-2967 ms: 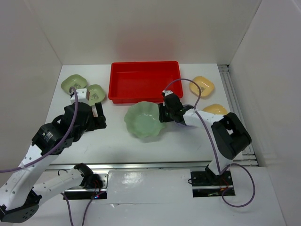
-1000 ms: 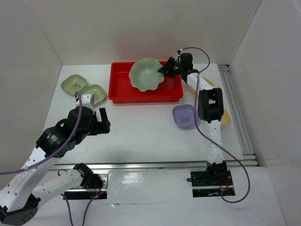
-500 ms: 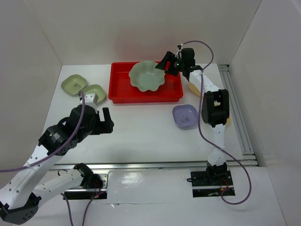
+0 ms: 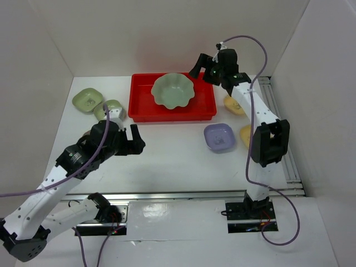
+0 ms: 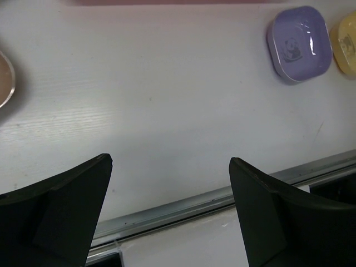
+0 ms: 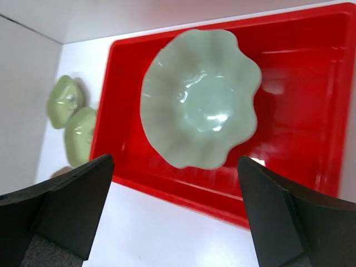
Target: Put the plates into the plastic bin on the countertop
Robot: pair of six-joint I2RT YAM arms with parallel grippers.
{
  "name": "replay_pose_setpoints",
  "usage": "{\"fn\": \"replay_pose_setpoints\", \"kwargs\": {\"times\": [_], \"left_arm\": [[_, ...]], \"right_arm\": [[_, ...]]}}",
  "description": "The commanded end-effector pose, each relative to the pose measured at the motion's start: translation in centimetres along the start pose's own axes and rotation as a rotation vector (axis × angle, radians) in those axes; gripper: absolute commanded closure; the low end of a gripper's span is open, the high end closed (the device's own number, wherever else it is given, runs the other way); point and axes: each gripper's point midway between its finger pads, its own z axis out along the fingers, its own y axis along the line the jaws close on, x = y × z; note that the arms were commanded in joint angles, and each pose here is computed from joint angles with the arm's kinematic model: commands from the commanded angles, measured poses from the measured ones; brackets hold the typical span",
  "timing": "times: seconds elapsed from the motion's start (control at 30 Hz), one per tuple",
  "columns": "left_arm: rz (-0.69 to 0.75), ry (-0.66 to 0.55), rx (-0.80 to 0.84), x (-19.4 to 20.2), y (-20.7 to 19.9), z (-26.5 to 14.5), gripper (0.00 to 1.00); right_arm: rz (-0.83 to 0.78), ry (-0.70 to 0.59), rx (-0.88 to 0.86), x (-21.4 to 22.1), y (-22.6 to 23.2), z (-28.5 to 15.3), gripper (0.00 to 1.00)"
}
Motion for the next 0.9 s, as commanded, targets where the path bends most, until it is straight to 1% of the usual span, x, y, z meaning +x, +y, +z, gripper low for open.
{"fn": "replay_pose_setpoints", "kwargs": {"times": [0.0, 0.03, 0.07, 0.1, 0.13, 0.17, 0.2, 0.23, 0.27, 0.3, 0.33, 0.37, 0.4, 0.43, 0.47, 0.5, 0.53, 0.57, 0.6, 0.63, 0.7, 0.73, 0.77, 0.83, 0.87], "left_arm": [[-0.048, 0.007, 0.164, -0.3, -3.9, 2.3, 0.0], [-0.059, 0.016, 0.206, 0.0, -4.8, 3.0, 0.0], [-0.075, -0.034, 0.293, -1.3, -6.8, 3.7, 0.0], [-0.089, 0.033, 0.346, 0.6, -8.0, 5.3, 0.0], [-0.101, 0.045, 0.385, 1.0, -9.1, 6.1, 0.0], [-0.097, 0.059, 0.433, 1.5, -10.6, 6.6, 0.0], [-0.111, 0.034, 0.479, 0.9, -12.4, 7.3, 0.0], [-0.105, 0.079, 0.448, 2.1, -13.1, 9.5, 0.0], [-0.081, 0.1, 0.462, 3.0, -14.6, 10.1, 0.0], [-0.087, 0.07, 0.469, 1.9, -16.3, 10.7, 0.0], [-0.077, 0.08, 0.465, 2.2, -17.3, 11.7, 0.0], [-0.057, 0.142, 0.431, 4.4, -17.7, 14.3, 0.0], [-0.054, 0.16, 0.417, 5.0, -18.5, 15.3, 0.02], [-0.07, 0.137, 0.426, 3.8, -19.9, 16.2, 0.02], [-0.063, 0.145, 0.432, 4.2, -20.8, 17.1, 0.02], [-0.06, 0.192, 0.392, 6.1, -20.6, 19.5, 0.02], [-0.082, 0.175, 0.396, 5.2, -21.6, 20.2, 0.02], [-0.084, 0.189, 0.395, 5.8, -22.1, 20.8, 0.02], [-0.077, 0.216, 0.37, 7.0, -21.9, 22.3, 0.02], [-0.099, 0.193, 0.35, 6.4, -22.2, 23.0, 0.02], [-0.109, 0.18, 0.324, 6.3, -22.3, 24.2, 0.02], [-0.12, 0.175, 0.294, 6.2, -22.4, 25.3, 0.02], [-0.118, 0.183, 0.286, 6.4, -22.5, 25.8, 0.02], [-0.118, 0.177, 0.279, 5.6, -23.4, 26.7, 0.02], [-0.108, 0.197, 0.243, 6.6, -23.0, 28.0, 0.02]], "right_arm": [[-0.126, -0.119, 0.101, -1.8, 3.2, -6.1, 0.01], [-0.137, -0.193, 0.108, -3.2, 4.7, -9.3, 0.01], [-0.151, -0.222, 0.128, -3.4, 4.9, -10.8, 0.01], [-0.155, -0.221, 0.171, -2.1, 4.3, -11.6, 0.01], [-0.168, -0.245, 0.173, -2.2, 4.7, -13.1, 0.01], [-0.169, -0.294, 0.163, -2.9, 5.7, -16.0, 0.01], [-0.182, -0.286, 0.194, -1.9, 5.4, -16.8, 0.01], [-0.18, -0.298, 0.212, -2.1, 5.2, -17.8, 0.01], [-0.193, -0.31, 0.211, -2.1, 5.8, -19.3, 0.01], [-0.205, -0.297, 0.259, -1.6, 5.0, -20.0, 0.01], [-0.209, -0.294, 0.276, -1.3, 4.9, -20.6, 0.01], [-0.208, -0.297, 0.299, -1.4, 4.5, -21.2, 0.01], [-0.209, -0.295, 0.323, -1.2, 4.1, -22.2, 0.01], [-0.21, -0.304, 0.34, -1.2, 4.0, -22.9, 0.01], [-0.207, -0.322, 0.342, -1.5, 4.0, -23.5, 0.01], [-0.217, -0.322, 0.355, -1.3, 3.7, -24.6, 0.01], [-0.214, -0.337, 0.378, -1.5, 3.3, -25.3, 0.01], [-0.212, -0.347, 0.373, -1.6, 3.5, -26.0, 0.01], [-0.215, -0.336, 0.395, -1.4, 3.0, -26.2, 0.01], [-0.212, -0.348, 0.388, -1.6, 3.2, -26.9, 0.01], [-0.21, -0.36, 0.382, -1.8, 3.4, -27.4, 0.01], [-0.208, -0.366, 0.364, -1.9, 3.7, -27.9, 0.01], [-0.212, -0.349, 0.358, -1.4, 3.6, -27.5, 0.01], [-0.208, -0.366, 0.335, -1.5, 4.0, -28.2, 0.01], [-0.209, -0.362, 0.326, -1.4, 4.1, -28.1, 0.01]]}}
